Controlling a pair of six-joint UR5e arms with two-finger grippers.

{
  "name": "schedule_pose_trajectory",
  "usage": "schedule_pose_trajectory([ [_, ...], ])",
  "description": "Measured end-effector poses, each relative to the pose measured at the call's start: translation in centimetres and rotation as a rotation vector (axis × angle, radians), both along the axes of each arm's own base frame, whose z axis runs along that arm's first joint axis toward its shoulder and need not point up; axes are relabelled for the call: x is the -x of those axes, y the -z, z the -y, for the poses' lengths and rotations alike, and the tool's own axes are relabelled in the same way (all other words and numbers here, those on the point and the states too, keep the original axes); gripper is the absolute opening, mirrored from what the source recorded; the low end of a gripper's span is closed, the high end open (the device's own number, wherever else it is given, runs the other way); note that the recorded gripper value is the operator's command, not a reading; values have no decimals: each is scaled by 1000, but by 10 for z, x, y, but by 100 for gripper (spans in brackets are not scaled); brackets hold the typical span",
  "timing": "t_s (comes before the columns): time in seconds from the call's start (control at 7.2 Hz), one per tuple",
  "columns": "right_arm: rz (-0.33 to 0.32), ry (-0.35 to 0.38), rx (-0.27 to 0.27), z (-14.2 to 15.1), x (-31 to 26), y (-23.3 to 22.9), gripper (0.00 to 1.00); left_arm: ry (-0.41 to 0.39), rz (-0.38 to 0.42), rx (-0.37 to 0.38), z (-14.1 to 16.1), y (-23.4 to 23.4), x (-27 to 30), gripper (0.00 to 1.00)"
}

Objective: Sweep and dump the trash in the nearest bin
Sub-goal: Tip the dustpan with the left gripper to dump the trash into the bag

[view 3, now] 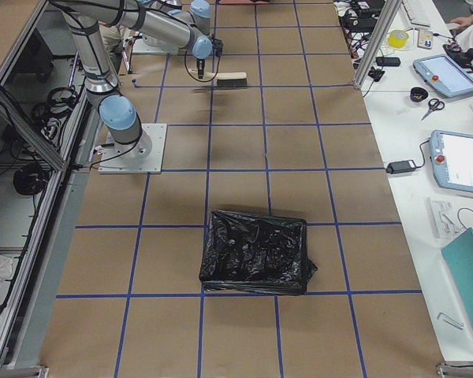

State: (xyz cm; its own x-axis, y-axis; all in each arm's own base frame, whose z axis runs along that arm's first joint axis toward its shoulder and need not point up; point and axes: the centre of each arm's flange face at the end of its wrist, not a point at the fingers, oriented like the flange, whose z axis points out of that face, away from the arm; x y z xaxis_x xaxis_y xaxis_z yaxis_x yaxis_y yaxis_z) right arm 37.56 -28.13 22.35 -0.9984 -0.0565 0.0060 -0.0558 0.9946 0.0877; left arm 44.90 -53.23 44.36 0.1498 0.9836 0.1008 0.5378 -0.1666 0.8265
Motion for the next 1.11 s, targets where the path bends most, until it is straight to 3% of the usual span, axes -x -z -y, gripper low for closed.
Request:
schedule_pose_trajectory([
  [0.14,-9,-5,2,1,2,0,0,-4,-47,31,5,-14,-2,0],
  [0.56,-6,44,-4,2,3,1,0,-142,-214,197,16,-33,12,0],
  [1.11,4,104,-17,1,1,2,0,-272,-440,404,69,-29,106,0],
])
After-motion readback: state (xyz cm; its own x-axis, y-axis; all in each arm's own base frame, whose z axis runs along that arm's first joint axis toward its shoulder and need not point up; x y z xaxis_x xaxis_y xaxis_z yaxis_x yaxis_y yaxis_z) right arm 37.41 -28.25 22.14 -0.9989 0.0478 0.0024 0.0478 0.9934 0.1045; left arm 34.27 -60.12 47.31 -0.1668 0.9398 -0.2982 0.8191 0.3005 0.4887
